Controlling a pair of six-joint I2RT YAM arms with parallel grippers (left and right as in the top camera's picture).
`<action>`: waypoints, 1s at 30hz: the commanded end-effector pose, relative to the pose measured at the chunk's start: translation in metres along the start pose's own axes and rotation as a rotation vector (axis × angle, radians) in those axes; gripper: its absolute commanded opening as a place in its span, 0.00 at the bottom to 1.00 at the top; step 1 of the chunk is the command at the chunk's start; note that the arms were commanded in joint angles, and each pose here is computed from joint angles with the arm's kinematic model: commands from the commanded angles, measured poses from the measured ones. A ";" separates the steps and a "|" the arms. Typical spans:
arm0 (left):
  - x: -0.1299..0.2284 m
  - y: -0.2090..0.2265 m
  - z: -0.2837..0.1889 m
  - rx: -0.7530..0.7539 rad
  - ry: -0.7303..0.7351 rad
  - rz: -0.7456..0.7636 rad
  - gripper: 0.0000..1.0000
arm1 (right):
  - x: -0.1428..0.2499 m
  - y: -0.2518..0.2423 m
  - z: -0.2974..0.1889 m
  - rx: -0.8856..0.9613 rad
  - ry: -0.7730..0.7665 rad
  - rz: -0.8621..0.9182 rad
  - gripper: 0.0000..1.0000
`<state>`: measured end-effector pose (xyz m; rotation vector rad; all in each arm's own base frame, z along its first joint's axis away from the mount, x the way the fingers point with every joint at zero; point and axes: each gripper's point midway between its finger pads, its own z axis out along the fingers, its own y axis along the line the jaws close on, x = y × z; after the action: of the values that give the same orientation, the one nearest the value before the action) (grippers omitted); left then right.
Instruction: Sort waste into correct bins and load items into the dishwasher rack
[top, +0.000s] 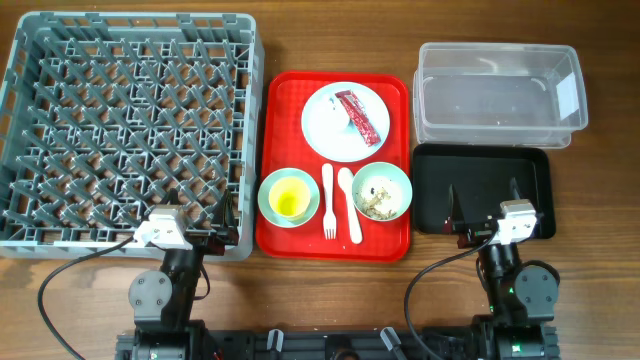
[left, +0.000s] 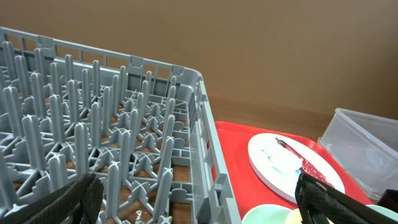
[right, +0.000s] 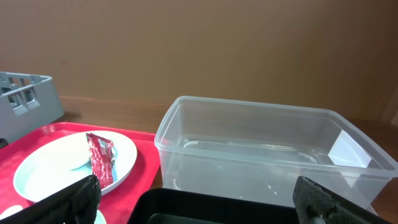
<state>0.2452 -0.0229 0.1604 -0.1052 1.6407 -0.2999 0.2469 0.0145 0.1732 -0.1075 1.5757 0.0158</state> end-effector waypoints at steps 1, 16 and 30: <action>0.002 0.000 0.000 -0.002 0.003 0.020 1.00 | 0.000 0.004 0.000 -0.018 -0.004 -0.017 1.00; 0.002 0.000 0.000 -0.002 0.003 0.020 1.00 | 0.000 0.004 0.000 -0.019 -0.004 -0.017 1.00; 0.002 0.001 0.000 -0.002 0.003 0.019 1.00 | -0.001 0.004 0.000 -0.019 -0.002 0.118 1.00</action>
<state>0.2452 -0.0229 0.1605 -0.1052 1.6404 -0.2999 0.2469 0.0145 0.1732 -0.0834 1.5773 0.0397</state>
